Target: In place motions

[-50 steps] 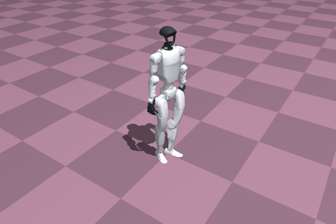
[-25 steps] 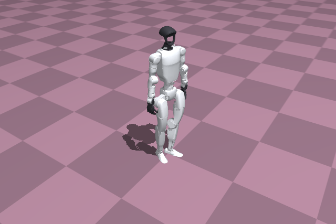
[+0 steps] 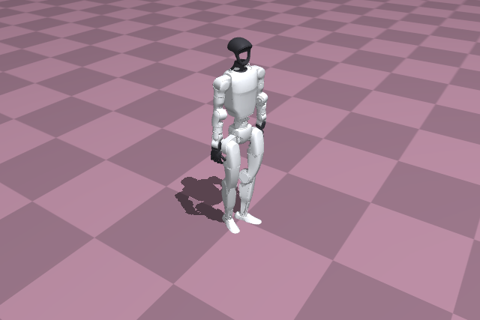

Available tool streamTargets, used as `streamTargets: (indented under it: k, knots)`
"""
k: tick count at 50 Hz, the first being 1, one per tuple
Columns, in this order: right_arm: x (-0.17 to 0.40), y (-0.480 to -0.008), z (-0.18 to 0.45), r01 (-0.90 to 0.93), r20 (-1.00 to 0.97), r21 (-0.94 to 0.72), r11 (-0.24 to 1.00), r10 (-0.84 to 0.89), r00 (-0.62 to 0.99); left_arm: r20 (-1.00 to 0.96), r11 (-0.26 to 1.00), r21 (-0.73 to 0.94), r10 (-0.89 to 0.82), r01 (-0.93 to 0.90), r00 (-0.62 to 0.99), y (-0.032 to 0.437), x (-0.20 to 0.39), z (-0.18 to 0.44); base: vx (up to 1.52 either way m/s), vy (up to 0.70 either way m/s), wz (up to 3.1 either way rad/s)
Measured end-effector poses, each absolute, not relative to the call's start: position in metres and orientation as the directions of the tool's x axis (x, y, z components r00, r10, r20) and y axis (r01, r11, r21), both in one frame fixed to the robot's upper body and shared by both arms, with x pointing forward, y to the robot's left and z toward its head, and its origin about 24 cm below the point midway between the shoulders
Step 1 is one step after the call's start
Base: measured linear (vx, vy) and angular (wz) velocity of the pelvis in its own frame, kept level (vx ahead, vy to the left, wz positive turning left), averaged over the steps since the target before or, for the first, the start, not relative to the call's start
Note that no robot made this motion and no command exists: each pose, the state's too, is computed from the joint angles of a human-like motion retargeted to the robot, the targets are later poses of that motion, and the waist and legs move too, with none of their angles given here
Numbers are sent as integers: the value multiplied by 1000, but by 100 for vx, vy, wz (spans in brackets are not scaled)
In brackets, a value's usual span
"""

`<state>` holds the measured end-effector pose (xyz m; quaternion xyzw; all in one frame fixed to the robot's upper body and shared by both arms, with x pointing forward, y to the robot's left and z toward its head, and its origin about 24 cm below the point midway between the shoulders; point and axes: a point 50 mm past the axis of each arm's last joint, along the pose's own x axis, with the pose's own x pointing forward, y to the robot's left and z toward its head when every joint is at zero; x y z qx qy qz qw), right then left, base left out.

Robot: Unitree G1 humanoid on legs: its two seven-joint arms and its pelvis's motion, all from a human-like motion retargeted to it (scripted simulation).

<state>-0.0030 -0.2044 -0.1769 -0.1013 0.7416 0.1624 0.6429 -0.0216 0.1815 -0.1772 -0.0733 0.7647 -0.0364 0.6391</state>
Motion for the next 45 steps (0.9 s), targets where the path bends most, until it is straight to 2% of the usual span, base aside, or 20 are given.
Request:
streamTargets:
  k: [29, 45]
  knots:
    - [-4, -202, -178, -348, -992, 67, 935, 26, -123, -973, 983, -122, -146, -139, -176, 180, -29, -177, 0, 0, 0]
    - [-18, -204, -177, -226, -992, 56, 972, 29, -122, -977, 984, -144, -158, -102, -145, 176, -13, -178, -1, 0, -47]
